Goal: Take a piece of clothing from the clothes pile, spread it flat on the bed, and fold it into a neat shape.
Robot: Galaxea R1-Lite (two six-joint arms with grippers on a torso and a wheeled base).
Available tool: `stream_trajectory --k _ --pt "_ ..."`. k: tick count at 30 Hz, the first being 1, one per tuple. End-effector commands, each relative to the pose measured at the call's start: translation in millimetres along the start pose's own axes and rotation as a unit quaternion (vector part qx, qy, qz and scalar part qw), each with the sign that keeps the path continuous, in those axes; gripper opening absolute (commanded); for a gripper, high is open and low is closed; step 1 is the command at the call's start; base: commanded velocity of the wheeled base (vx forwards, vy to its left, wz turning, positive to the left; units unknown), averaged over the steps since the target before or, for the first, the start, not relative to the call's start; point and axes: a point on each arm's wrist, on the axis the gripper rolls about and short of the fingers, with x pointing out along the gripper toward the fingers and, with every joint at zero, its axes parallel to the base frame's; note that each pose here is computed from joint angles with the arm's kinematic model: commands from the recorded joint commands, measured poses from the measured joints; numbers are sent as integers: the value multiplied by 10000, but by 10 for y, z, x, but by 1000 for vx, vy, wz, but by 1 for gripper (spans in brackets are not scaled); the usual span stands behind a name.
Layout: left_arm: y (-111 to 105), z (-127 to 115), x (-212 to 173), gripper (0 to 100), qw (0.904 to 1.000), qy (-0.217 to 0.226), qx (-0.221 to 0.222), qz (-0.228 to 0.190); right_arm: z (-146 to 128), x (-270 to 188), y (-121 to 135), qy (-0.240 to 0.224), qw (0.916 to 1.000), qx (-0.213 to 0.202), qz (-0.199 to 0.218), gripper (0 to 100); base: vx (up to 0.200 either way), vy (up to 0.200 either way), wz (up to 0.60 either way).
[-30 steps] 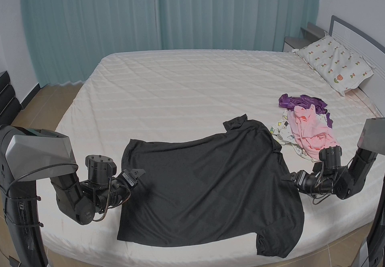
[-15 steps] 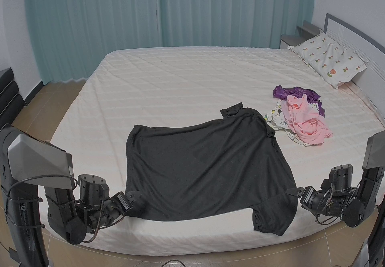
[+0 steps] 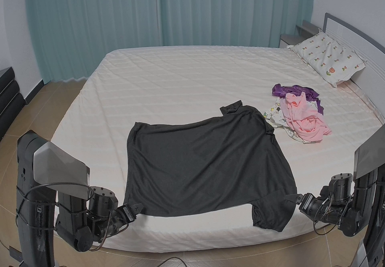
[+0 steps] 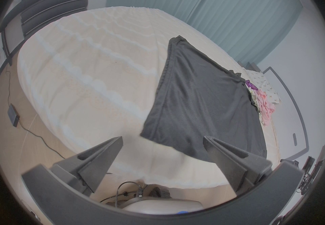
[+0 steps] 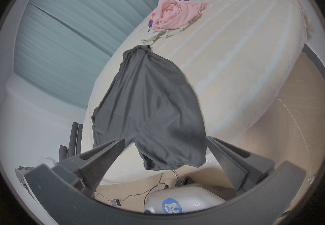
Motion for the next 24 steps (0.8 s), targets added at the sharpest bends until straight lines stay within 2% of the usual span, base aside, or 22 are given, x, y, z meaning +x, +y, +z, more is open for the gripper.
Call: stream_trajectory --k 1,5,6,16,18,24 --pt "-59 -21 78 100 9999 -23 52 -92 -64 8 -63 164 9997 39 -151 100 0 0 0" --pt "-84 -11 165 100 9999 -89 48 -132 -62 6 -61 158 9998 38 -146 100 0 0 0" --pt "-79 -20 188 0 9999 -104 57 -94 -62 6 -61 158 9998 38 -146 100 0 0 0" --pt "22 -47 143 0 9997 -84 84 200 -64 12 -75 161 9997 6 -185 100 0 0 0" --pt "110 -53 79 0 9993 -1 27 372 -68 15 -84 179 9996 -7 -209 100 0 0 0" --pt "199 -94 -63 0 9987 102 -12 501 -127 36 -179 482 9975 -202 -485 100 0 0 0"
